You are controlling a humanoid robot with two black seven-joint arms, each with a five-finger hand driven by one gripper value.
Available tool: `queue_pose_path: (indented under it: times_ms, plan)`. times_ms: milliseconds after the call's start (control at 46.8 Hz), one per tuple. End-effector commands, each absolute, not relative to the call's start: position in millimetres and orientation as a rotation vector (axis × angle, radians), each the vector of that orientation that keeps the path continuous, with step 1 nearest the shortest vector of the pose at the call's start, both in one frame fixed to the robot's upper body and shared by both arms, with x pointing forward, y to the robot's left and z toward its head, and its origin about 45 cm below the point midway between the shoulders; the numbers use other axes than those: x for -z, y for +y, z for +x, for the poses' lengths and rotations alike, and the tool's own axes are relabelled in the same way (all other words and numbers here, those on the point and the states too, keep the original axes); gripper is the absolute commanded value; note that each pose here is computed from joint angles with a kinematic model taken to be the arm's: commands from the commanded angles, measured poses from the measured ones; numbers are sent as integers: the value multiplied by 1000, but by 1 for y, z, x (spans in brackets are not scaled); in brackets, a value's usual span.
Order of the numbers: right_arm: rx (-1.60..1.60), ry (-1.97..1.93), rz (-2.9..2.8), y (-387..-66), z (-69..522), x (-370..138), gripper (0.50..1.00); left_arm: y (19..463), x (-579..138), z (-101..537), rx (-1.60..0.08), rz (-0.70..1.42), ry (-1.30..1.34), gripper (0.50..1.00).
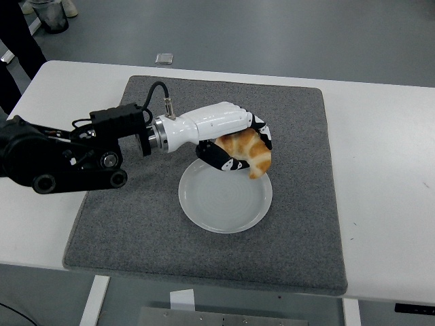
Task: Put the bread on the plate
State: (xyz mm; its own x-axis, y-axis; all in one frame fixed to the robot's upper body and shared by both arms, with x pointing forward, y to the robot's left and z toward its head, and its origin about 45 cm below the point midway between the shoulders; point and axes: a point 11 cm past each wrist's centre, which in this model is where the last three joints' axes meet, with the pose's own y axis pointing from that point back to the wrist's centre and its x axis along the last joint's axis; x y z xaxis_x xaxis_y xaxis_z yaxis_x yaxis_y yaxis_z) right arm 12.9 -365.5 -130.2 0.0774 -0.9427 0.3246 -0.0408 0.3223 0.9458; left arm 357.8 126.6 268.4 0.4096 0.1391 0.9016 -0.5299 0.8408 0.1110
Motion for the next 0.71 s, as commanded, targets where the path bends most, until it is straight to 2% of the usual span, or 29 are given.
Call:
queue_pose_path:
  times_ms: [0, 406, 684]
  plan:
    - [891, -1306, 1021, -366, 13, 130, 952, 133, -251, 350, -427, 424, -1090, 500]
    - [891, -1307, 1019, -366, 13, 130, 952, 154, -220, 349, -459, 449, -1093, 500]
    - [891, -1307, 1019, -366, 13, 130, 952, 153, -207, 350, -493, 433, -1058, 500]
